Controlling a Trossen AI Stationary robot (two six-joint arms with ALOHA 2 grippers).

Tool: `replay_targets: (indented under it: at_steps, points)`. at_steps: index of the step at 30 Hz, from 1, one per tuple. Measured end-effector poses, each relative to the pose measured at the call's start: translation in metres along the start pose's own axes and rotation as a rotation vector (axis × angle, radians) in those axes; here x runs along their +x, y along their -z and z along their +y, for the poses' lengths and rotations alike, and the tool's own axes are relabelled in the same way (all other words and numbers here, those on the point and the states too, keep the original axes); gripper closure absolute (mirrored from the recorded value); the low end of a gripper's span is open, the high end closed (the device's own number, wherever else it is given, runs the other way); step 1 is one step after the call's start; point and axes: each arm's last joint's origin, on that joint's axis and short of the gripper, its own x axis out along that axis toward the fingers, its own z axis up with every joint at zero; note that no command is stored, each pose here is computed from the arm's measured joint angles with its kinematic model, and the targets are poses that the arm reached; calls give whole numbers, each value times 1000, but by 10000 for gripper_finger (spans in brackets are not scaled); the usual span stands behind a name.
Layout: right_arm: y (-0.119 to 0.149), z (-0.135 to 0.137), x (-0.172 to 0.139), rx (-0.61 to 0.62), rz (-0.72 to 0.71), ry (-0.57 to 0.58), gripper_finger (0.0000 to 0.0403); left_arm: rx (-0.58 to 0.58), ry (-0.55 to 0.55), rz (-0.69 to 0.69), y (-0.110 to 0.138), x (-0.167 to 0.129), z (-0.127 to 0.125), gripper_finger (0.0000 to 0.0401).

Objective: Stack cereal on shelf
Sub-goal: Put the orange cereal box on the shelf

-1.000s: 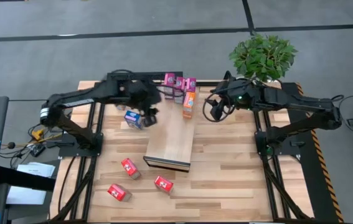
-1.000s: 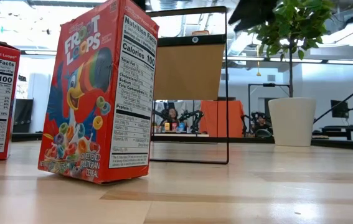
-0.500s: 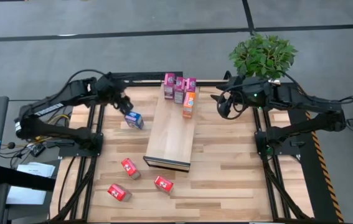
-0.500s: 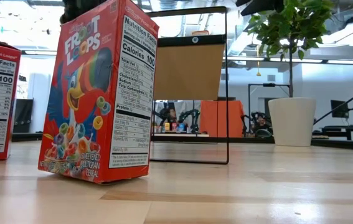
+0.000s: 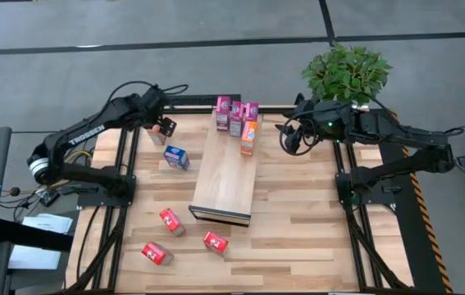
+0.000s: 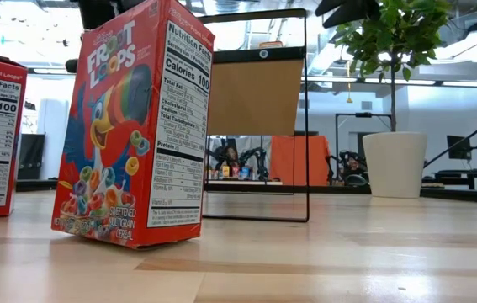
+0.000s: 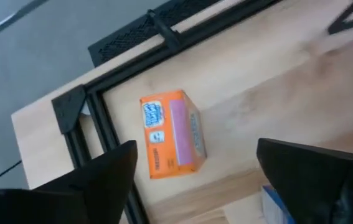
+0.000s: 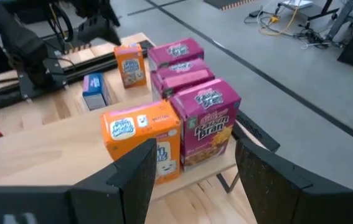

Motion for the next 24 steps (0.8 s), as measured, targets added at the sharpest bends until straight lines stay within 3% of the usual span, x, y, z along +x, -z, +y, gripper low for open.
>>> replay_targets:
  at_steps: [8,16,24]
  points:
    - [0,0,0,1,0,0,158,20,10,138,-4,30,1,65]
    - [0,0,0,1,0,0,158,40,-46,166,-6,38,10,76]
    - [0,0,0,3,0,0,158,24,12,213,-9,49,25,77]
